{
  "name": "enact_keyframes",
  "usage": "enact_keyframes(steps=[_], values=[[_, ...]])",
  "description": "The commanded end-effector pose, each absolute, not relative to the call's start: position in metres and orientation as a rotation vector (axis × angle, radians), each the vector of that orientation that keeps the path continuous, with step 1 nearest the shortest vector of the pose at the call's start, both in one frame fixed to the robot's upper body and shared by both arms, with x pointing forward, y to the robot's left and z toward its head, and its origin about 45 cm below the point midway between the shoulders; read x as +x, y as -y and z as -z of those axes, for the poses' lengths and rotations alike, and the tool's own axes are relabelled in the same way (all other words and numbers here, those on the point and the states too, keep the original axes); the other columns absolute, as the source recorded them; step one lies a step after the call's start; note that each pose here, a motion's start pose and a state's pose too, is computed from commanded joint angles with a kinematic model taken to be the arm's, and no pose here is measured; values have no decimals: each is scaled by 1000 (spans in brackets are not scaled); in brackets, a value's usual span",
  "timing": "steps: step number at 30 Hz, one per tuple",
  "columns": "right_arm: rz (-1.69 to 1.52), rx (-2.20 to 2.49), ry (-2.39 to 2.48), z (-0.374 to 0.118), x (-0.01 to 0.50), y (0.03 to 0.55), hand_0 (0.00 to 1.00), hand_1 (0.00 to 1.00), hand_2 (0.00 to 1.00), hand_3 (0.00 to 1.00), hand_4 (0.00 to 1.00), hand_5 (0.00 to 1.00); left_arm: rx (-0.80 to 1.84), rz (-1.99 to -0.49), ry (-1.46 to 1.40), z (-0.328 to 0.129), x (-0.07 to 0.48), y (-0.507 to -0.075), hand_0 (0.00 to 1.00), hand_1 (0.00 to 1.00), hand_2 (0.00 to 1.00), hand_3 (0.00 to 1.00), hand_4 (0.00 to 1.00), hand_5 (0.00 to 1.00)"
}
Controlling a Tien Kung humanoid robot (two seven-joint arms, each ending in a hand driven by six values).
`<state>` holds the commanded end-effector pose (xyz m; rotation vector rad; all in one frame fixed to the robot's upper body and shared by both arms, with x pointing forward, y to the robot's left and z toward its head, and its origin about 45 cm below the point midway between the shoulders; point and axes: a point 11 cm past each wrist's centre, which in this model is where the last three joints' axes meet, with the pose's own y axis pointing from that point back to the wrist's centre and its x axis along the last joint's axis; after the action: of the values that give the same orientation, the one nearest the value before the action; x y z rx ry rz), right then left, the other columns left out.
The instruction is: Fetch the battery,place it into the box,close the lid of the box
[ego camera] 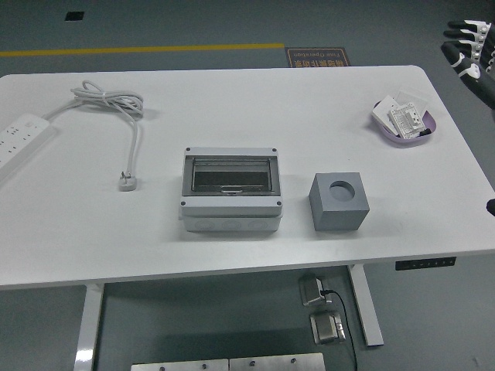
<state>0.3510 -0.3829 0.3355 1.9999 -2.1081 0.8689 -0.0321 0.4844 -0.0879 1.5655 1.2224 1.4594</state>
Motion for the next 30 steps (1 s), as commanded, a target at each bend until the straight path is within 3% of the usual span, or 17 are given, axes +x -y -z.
enact_keyframes(steps=[30], values=[[-693, 2307, 2321, -339, 338, 367, 786, 749, 754, 774, 998, 706, 1524, -1415, -1162, 95, -11, -470, 642, 660, 711, 830, 879, 641]])
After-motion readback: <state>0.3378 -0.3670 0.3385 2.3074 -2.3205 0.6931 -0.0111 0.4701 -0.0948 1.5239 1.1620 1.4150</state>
